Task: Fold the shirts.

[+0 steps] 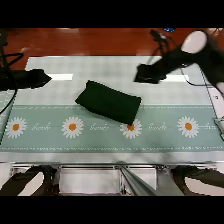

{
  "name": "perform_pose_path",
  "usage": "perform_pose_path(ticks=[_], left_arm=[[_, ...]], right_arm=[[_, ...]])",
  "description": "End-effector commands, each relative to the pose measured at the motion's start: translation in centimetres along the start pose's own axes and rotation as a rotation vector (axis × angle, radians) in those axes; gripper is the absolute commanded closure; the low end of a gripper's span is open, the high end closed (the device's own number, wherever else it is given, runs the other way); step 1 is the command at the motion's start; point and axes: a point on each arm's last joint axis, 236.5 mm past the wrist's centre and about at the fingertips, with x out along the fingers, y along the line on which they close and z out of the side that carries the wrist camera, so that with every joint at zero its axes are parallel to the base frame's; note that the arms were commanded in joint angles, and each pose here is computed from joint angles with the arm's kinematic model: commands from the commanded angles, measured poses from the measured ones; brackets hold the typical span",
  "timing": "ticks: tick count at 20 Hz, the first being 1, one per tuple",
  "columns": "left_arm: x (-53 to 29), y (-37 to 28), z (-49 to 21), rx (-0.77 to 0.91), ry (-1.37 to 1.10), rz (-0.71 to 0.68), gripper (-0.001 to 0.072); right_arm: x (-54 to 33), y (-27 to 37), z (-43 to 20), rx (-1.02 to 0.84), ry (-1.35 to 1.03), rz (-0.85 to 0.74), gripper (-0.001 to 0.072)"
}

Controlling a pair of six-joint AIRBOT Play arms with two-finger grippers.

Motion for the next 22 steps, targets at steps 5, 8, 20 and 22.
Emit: perform_pose_path(ticks=[5, 8, 20, 22], left_arm=[[1.6, 0.1, -5.2, -0.023, 0.116, -0.014, 0.0687], [3.1, -0.4, -8.3, -0.020, 0.194, -0.031, 0.0687], [3.9, -0.4, -10.3, -0.024, 0.239, -0.036, 0.0688], [3.9, -0.4, -10.1, -0.024, 0.228, -0.033, 0.0688]], right_arm=[[2.1, -11.7, -8.0, 0.454, -0.246, -0.229, 0.0305], [8.1, -9.4, -9.5, 0.591, -0.184, -0.032, 0.0305], [17.3, -3.0, -9.4, 0.617, 0.078, 0.313, 0.0307], [17.8, -1.0, -8.7, 0.561, 0.098, 0.338, 0.0362]])
